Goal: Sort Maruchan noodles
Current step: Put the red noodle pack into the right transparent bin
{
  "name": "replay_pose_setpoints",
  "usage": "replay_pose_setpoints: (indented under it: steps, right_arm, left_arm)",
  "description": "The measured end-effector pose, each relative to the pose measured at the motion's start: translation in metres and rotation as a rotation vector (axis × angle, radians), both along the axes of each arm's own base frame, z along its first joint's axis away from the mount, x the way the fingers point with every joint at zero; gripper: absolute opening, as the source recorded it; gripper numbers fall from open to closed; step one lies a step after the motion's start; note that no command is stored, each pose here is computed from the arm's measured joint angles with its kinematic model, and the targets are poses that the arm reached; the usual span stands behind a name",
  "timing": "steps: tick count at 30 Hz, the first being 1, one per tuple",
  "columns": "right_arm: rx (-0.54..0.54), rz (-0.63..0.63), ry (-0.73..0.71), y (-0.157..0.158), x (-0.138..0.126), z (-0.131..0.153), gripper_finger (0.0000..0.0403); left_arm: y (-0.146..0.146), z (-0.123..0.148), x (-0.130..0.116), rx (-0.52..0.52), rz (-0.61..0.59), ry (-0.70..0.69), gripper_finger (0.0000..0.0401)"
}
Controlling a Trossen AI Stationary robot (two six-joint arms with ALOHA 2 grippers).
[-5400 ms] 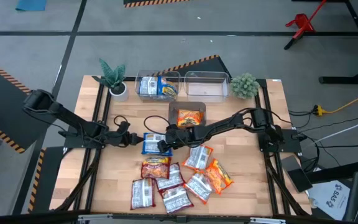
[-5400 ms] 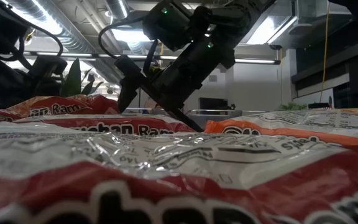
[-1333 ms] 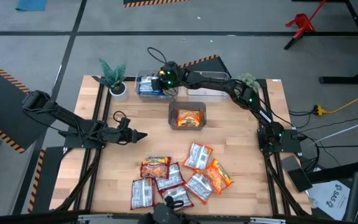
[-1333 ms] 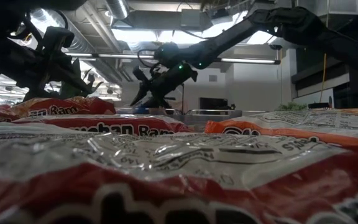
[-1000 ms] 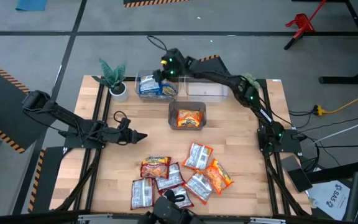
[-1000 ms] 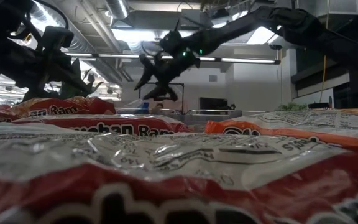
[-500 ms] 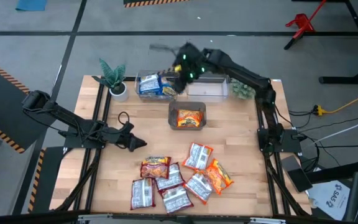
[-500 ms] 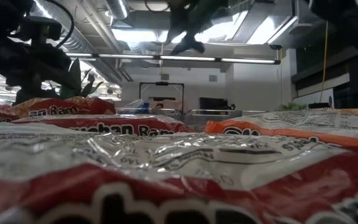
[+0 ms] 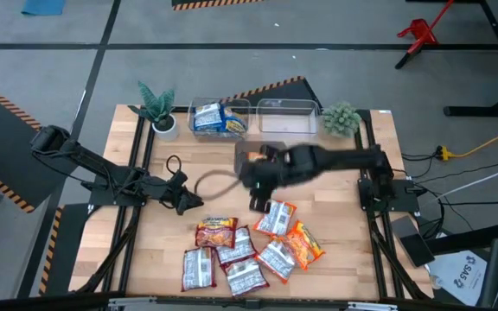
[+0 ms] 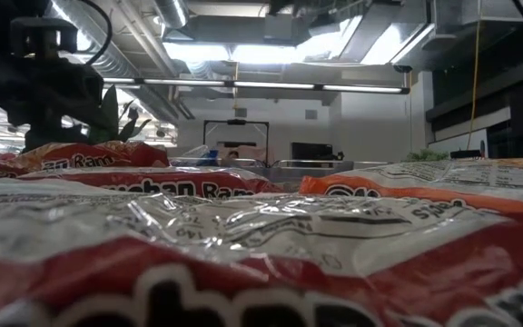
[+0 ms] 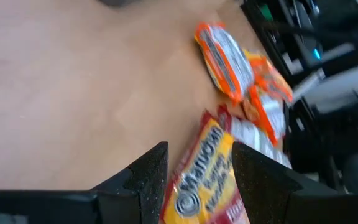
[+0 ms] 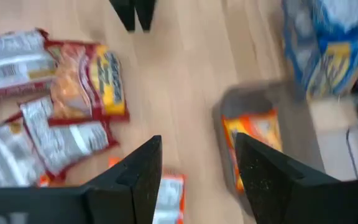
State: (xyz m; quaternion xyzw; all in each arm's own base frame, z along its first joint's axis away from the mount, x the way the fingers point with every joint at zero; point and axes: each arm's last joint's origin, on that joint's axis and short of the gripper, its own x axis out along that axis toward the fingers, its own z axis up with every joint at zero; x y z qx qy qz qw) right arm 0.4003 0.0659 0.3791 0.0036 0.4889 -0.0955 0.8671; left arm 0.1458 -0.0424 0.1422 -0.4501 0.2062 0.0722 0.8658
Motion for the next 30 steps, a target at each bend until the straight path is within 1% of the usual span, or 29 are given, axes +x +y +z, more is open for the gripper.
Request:
replay_pose_setpoints:
  steps: [2,6,9,14,17,19,24,27,30]
  right_arm:
    - [-0.008,0.026,-0.072,0.016,0.008,-0.003,0.0188]
    - [0.035,0.124,-0.115,0.039,0.018,-0.022,0.0188]
    - [0.047,0.188,-0.111,0.054,0.024,-0.045,0.0188]
    - [0.075,0.263,-0.240,0.076,0.038,-0.080,0.0188]
    - [0.055,0.292,-0.315,0.084,0.042,-0.094,0.0188]
    - [0.041,0.315,-0.317,0.087,0.041,-0.103,0.0188]
    - [0.022,0.337,-0.306,0.087,0.040,-0.111,0.0188]
    - [0.012,0.357,-0.294,0.090,0.039,-0.113,0.0198]
    - [0.011,0.368,-0.300,0.094,0.038,-0.113,0.0220]
  left_arm:
    - [-0.001,0.000,0.000,0.013,-0.047,0.001,0.0172]
    - [-0.002,-0.001,0.001,0.058,-0.105,0.007,0.0172]
    - [-0.003,-0.004,0.001,0.088,-0.120,0.023,0.0172]
    - [-0.005,-0.009,0.003,0.107,-0.146,0.052,0.0172]
    - [-0.007,-0.009,0.008,0.117,-0.147,0.018,0.0172]
    - [-0.008,-0.012,0.011,0.124,-0.138,0.021,0.0172]
    - [-0.010,-0.027,0.014,0.130,-0.129,0.106,0.0172]
    - [-0.014,-0.031,0.018,0.124,-0.141,0.095,0.0172]
    - [-0.019,-0.037,0.021,0.116,-0.160,0.091,0.0172]
